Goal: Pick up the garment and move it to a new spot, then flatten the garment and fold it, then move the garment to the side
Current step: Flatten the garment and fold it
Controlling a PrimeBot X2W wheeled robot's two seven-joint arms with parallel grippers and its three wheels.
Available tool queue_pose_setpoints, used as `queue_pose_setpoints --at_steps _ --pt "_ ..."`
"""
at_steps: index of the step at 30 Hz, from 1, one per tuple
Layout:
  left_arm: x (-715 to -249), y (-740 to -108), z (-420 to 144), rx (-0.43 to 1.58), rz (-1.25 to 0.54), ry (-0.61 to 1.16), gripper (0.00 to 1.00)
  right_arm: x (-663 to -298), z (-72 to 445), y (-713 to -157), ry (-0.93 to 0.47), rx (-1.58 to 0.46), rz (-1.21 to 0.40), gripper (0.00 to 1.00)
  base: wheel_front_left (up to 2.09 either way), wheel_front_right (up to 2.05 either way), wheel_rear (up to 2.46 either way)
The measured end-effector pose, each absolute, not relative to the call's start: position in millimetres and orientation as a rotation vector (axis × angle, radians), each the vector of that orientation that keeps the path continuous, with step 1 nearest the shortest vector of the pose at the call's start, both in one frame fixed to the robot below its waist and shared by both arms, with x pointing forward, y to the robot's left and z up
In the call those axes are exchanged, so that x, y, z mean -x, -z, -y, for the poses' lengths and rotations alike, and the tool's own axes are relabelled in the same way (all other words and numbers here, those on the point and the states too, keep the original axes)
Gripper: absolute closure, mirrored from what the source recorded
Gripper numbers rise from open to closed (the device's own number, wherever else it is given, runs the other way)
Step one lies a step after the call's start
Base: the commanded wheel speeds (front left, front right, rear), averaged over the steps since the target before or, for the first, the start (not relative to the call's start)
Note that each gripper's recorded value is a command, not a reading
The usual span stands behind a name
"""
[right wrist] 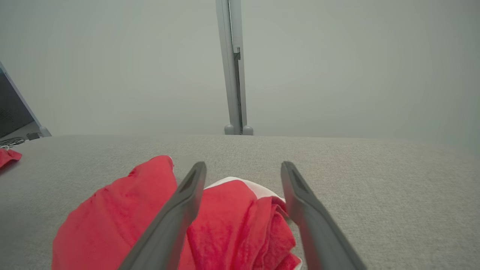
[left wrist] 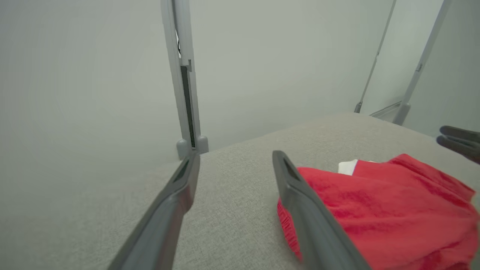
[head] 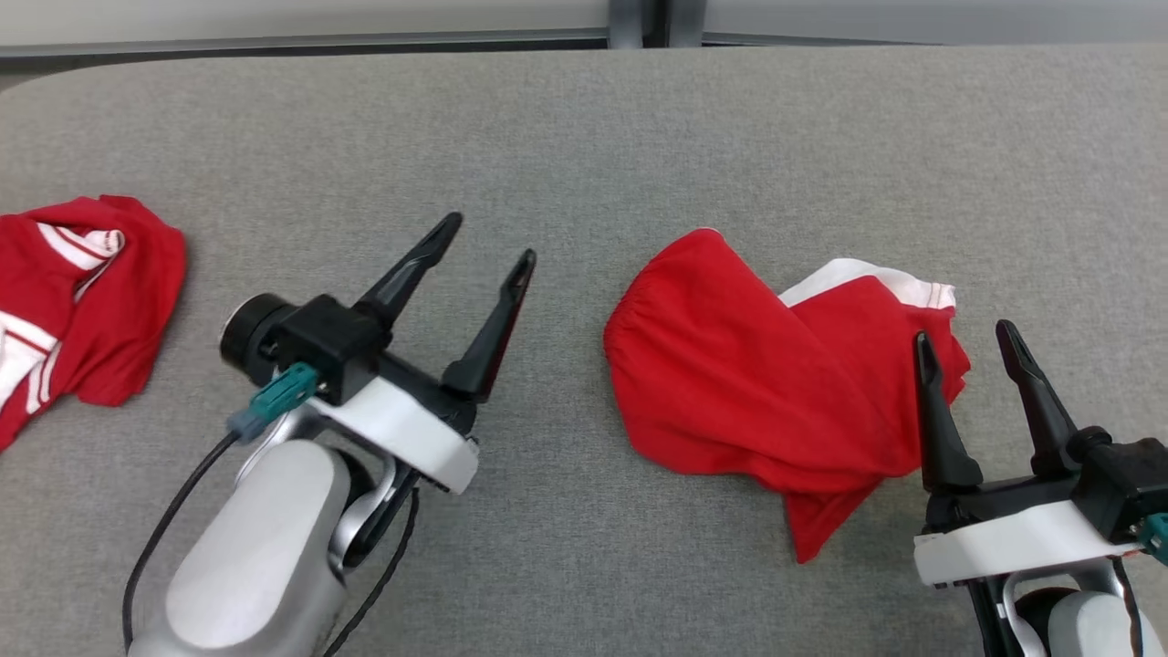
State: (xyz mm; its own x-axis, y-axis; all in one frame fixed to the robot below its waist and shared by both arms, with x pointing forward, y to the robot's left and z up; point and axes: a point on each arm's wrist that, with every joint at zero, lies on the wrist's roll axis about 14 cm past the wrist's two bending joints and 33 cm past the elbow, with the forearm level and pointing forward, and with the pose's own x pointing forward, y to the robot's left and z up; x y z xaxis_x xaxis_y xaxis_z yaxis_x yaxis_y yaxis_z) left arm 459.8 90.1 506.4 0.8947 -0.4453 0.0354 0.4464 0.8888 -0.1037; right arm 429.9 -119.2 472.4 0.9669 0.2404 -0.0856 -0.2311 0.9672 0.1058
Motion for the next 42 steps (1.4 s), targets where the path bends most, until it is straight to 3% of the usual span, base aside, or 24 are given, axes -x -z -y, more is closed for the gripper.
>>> queue_pose_setpoints --at_steps 7,16,17,19,27,36,42 --pt "-476 -472 -25 0.112 -0.155 0.664 0.00 -431 134 -459 -0.194 -0.105 -0.123 0.00 0.00 0.00 0.00" --pt "-460 -411 17 0.110 -0.423 0.797 0.00 -424 150 -444 -0.147 -0.112 -0.156 0.00 0.00 0.00 0.00" --pt "-458 -405 15 0.109 -0.450 0.794 0.40 -424 150 -444 -0.146 -0.112 -0.157 0.00 0.00 0.00 0.00" --pt "-457 -399 12 0.096 -0.476 0.790 1.00 -424 150 -444 -0.145 -0.112 -0.157 0.00 0.00 0.00 0.00" --pt "-456 -401 3 0.086 -0.465 0.786 1.00 -428 148 -449 -0.152 -0.125 -0.138 0.00 0.00 0.00 0.00" --pt "-492 -457 -22 0.070 -0.193 0.711 1.00 -431 149 -455 -0.148 -0.131 -0.118 0.00 0.00 0.00 0.00" --pt "-489 -483 -54 0.014 -0.079 0.662 1.00 -432 148 -459 -0.149 -0.144 -0.108 0.00 0.00 0.00 0.00"
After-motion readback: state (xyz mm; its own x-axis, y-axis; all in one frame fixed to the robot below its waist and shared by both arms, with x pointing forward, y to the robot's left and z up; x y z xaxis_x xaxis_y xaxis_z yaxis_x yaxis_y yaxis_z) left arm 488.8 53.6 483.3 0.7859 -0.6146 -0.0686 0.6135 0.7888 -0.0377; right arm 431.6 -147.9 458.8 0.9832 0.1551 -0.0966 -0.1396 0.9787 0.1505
